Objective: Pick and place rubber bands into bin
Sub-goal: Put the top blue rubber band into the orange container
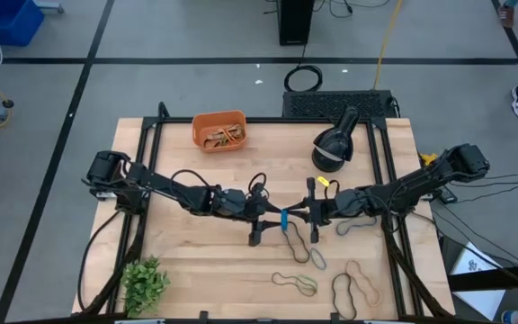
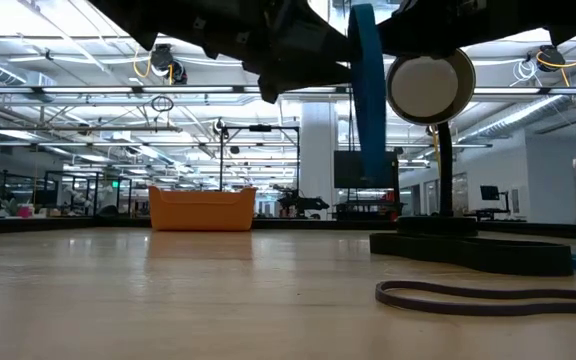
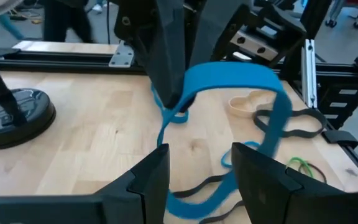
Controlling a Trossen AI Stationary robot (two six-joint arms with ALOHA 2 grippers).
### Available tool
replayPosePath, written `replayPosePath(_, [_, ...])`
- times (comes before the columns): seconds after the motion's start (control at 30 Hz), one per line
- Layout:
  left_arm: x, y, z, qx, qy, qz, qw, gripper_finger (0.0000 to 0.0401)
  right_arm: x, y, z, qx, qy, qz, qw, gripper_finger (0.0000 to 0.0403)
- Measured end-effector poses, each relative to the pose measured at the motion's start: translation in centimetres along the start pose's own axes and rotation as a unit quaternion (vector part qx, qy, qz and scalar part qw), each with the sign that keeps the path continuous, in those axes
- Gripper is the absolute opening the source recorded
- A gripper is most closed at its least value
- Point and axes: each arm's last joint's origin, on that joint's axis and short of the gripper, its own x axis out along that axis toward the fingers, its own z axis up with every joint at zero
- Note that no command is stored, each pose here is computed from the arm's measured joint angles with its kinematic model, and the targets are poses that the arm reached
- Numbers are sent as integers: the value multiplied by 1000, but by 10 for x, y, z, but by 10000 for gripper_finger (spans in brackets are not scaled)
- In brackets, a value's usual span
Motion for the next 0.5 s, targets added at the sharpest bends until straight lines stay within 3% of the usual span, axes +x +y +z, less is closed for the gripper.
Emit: replayPosePath(0.5, [0, 2, -5, -3, 25, 35, 999, 179, 0, 1, -2, 10, 10, 4, 1000, 0])
